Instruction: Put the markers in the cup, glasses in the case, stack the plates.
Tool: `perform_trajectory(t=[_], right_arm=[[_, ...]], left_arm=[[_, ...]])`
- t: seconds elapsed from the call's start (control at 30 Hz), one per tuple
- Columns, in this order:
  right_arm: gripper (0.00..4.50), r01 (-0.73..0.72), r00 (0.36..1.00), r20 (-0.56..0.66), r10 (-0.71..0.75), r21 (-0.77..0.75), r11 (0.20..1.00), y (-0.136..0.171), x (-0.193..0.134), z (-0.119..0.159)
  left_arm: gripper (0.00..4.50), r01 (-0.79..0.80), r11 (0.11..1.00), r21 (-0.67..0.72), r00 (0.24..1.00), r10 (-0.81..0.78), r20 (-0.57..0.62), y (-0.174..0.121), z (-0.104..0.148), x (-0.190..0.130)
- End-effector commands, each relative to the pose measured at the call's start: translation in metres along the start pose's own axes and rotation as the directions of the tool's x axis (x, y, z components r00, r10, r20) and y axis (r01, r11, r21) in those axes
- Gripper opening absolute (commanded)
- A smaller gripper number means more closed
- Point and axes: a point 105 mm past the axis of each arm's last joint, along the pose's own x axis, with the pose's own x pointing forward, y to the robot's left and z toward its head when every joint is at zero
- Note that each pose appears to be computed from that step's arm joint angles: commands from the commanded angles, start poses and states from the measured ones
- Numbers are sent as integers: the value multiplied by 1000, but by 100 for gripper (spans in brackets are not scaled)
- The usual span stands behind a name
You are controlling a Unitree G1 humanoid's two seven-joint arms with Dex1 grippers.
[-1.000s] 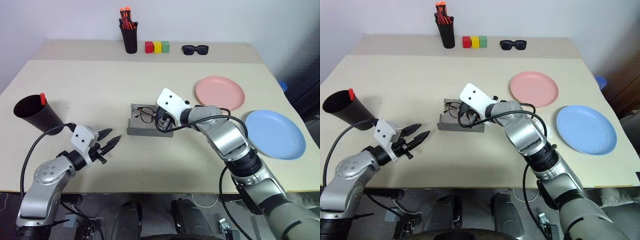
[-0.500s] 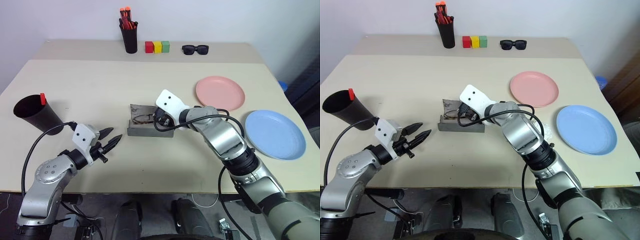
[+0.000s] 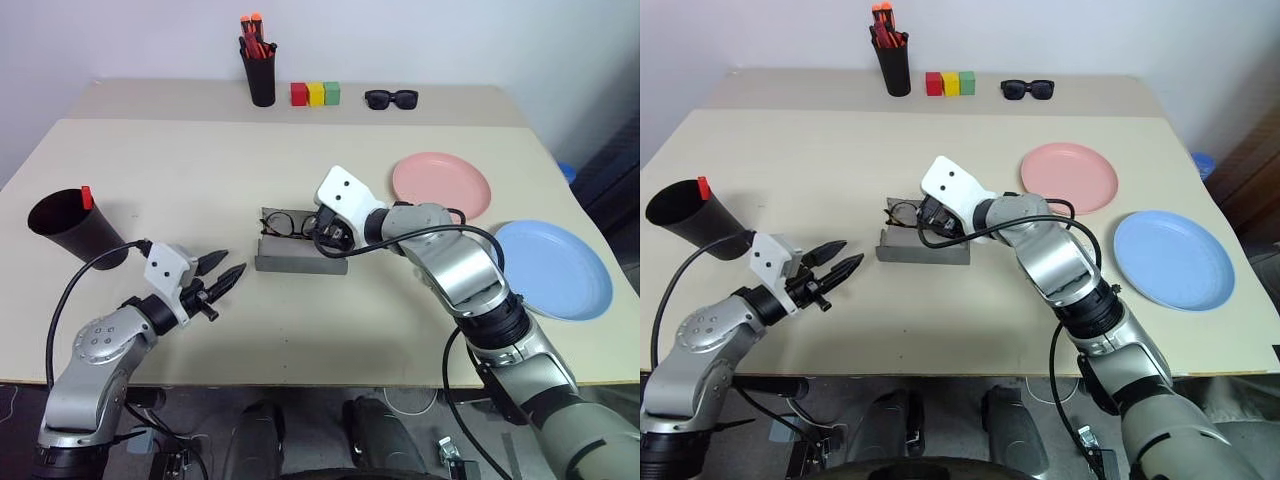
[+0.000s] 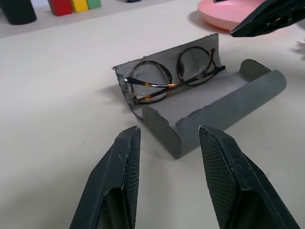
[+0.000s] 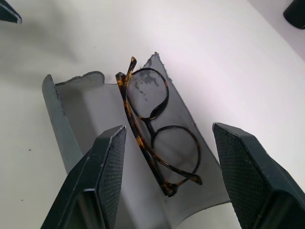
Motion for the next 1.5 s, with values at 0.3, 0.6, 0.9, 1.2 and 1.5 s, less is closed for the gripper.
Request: perform_trajectory(t=[0.3,0.6,0.9,1.2,1.5], right_arm=[[68,17,998,62,0,-275,961,10,12,-1],[68,9,1000,22,0,-398,917,16,40,-20],[68,-15,1000,-12,10,-458,889,19,52,-36],[68,-10,1000,-11,4,-528,849,17,56,-38],[4,26,1000,10,-25,-552,834,8,51,-32]], left_arm=[[195,-49,998,37,999,49,-6,16,5,-8],[195,-63,997,55,996,66,-60,20,-3,-23],[195,-66,997,43,996,68,-59,16,-4,-24],[195,-62,997,34,996,64,-56,13,-5,-23],[195,-58,998,27,997,59,-52,11,-5,-21]])
